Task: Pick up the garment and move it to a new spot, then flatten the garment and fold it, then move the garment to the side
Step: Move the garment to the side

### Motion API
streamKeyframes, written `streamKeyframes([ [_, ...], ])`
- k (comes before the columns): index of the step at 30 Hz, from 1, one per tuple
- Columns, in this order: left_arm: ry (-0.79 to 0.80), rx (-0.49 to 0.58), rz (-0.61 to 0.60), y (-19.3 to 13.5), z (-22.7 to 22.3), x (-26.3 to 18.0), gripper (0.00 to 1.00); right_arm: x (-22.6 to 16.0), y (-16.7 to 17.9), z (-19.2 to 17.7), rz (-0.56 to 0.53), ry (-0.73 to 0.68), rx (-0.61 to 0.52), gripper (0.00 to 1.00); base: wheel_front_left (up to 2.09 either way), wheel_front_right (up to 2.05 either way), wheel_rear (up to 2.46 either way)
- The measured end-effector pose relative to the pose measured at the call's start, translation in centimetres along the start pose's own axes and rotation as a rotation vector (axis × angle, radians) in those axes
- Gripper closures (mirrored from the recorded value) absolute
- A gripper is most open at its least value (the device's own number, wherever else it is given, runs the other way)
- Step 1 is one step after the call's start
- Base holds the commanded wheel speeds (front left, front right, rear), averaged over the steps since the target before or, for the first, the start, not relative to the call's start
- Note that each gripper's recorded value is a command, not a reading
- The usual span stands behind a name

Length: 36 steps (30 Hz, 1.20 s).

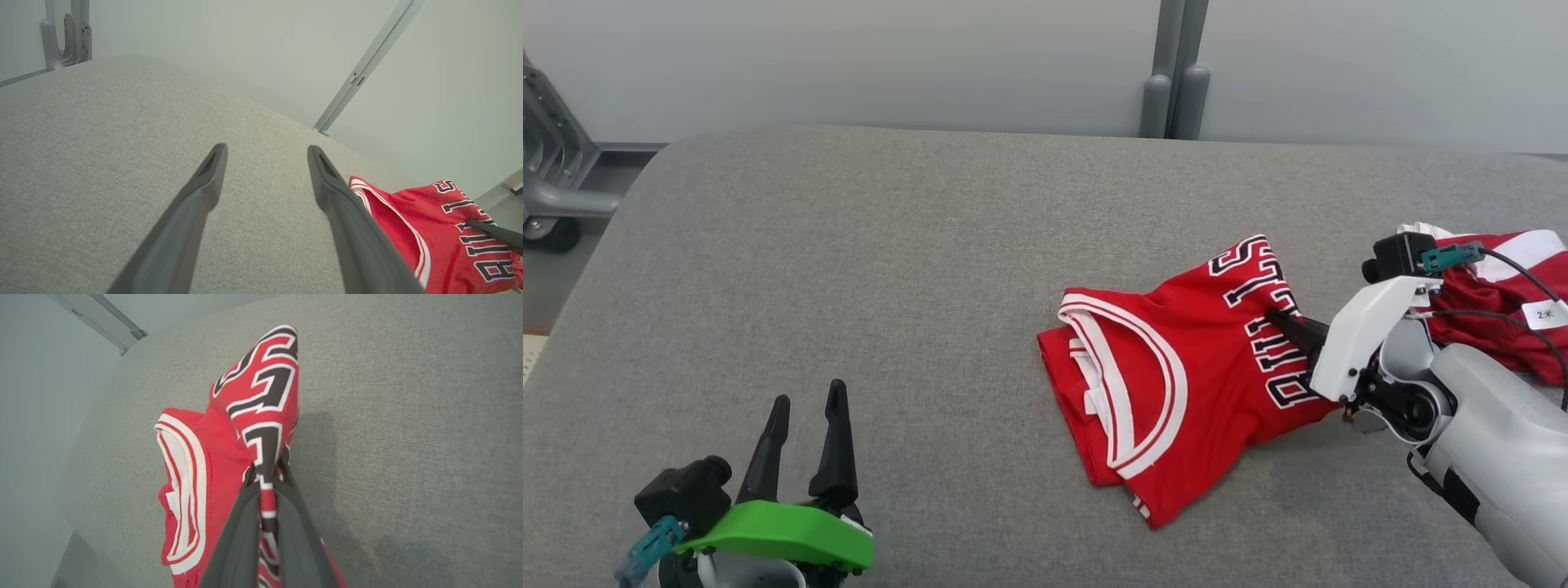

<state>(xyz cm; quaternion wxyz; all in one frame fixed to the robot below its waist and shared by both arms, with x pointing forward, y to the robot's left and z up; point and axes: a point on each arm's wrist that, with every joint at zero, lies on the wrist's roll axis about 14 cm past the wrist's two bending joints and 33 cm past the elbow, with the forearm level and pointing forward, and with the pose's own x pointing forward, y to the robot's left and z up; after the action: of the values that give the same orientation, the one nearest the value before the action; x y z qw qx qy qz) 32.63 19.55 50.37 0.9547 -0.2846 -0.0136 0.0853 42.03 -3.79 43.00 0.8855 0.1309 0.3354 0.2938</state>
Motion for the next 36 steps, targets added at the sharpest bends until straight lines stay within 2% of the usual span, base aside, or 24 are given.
streamKeyframes([
  [14, 0.016, -0.004, -0.046, -1.4, -0.5, 0.3, 0.0, -2.3, -1.7, 2.8, -0.037, -0.089, 0.05, 1.0, 0.0, 0.0, 0.0],
  [21, 0.033, -0.005, -0.06, -1.9, -1.1, 0.4, 0.0, -5.4, -6.0, 7.6, -0.163, -0.155, -0.014, 1.0, 0.0, 0.0, 0.0],
  [27, 0.039, -0.005, -0.062, -2.0, -1.3, 0.5, 0.0, -7.1, -8.4, 10.0, -0.248, -0.167, -0.055, 1.0, 0.0, 0.0, 0.0],
  [36, 0.056, -0.005, -0.057, -2.0, -1.7, 0.9, 0.0, -8.5, -11.7, 11.8, -0.354, -0.173, -0.036, 1.0, 0.0, 0.0, 0.0],
])
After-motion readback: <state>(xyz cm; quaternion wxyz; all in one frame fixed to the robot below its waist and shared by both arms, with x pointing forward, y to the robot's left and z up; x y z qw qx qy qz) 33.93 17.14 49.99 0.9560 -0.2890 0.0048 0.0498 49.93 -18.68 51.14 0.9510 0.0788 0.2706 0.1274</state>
